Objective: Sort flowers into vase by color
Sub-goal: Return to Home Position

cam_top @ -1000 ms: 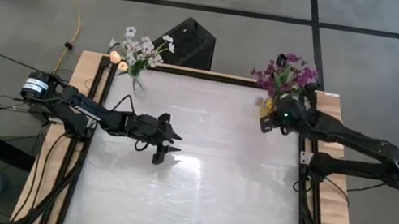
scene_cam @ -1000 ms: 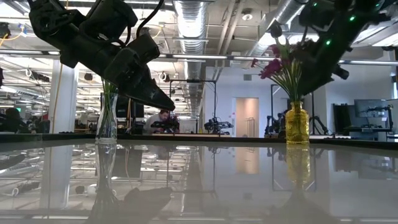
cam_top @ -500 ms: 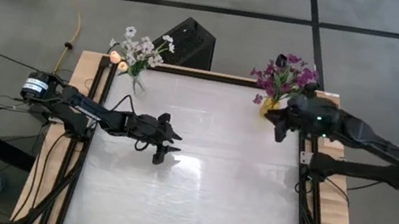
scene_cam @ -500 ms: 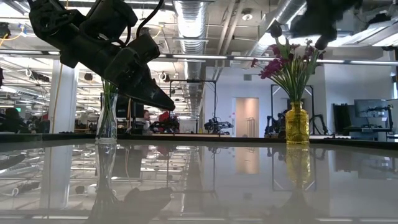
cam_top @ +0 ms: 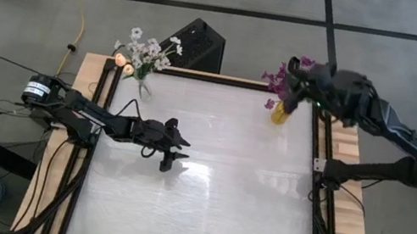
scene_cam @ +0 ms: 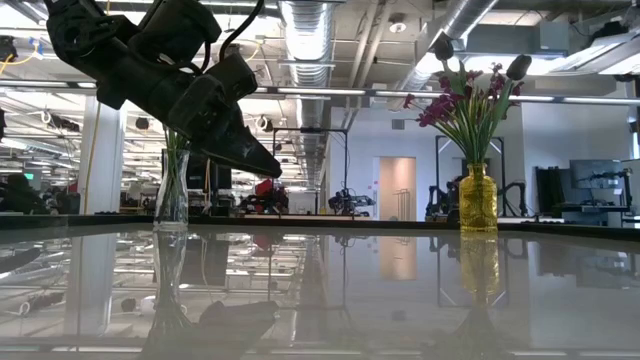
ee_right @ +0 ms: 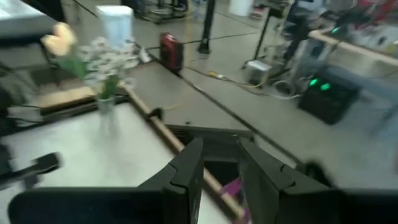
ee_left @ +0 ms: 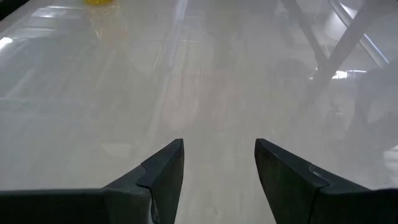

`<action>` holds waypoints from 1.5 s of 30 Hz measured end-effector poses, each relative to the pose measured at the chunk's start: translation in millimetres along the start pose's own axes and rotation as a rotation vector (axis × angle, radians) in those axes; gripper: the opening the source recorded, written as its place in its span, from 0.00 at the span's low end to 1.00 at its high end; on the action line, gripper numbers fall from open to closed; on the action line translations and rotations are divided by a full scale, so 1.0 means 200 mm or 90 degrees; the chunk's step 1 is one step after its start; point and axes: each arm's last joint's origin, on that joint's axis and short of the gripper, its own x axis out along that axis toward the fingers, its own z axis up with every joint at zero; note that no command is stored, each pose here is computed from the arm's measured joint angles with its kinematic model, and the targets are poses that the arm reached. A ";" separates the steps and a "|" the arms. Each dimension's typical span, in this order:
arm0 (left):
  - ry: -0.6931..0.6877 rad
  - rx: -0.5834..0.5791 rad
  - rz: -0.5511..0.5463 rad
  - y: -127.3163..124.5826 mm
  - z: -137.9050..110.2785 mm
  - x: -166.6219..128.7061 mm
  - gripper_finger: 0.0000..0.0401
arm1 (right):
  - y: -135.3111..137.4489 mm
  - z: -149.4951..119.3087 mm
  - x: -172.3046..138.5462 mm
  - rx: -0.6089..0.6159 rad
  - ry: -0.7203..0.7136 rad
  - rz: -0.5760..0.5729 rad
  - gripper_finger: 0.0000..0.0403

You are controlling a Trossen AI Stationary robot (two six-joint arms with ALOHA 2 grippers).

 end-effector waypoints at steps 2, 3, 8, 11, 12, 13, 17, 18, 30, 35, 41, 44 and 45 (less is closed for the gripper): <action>0.000 -0.003 0.000 0.00 0.00 0.00 0.46 | -0.02 0.06 0.05 -0.018 0.008 -0.029 0.30; 0.000 -0.003 0.000 0.00 0.00 0.00 0.46 | -0.03 0.08 0.08 -0.023 0.017 -0.048 0.29; 0.000 -0.003 0.000 0.00 0.00 0.00 0.46 | -0.10 0.11 0.23 -0.056 0.115 -0.112 0.10; 0.001 -0.003 0.000 0.00 0.00 0.00 0.46 | -0.14 0.09 0.30 -0.065 0.163 -0.139 0.04; 0.002 -0.003 0.000 0.00 0.00 0.00 0.46 | -0.15 0.09 0.32 -0.062 0.173 -0.148 0.05; 0.002 -0.003 0.000 0.00 0.00 0.00 0.46 | -0.16 0.08 0.34 -0.061 0.183 -0.155 0.05; 0.004 0.000 0.000 0.00 0.00 0.00 0.46 | -0.21 0.05 0.38 -0.053 0.225 -0.177 0.04; 0.007 0.000 0.001 0.00 -0.01 0.00 0.46 | -0.21 0.04 0.37 -0.050 0.235 -0.180 0.04; 0.016 0.010 0.002 0.00 -0.01 0.00 0.46 | -0.23 0.05 0.33 -0.031 0.226 -0.183 0.04; 0.028 0.010 0.003 0.00 -0.02 0.00 0.46 | -0.21 0.08 0.26 -0.025 0.195 -0.170 0.04; 0.030 0.012 0.003 0.00 -0.02 0.00 0.46 | -0.19 0.04 0.28 -0.016 0.238 -0.163 0.04; 0.030 0.012 0.002 0.00 -0.02 0.00 0.46 | -0.18 0.01 0.32 -0.010 0.277 -0.165 0.04; 0.030 0.012 0.001 0.00 -0.02 0.00 0.46 | -0.17 0.00 0.33 -0.008 0.289 -0.167 0.04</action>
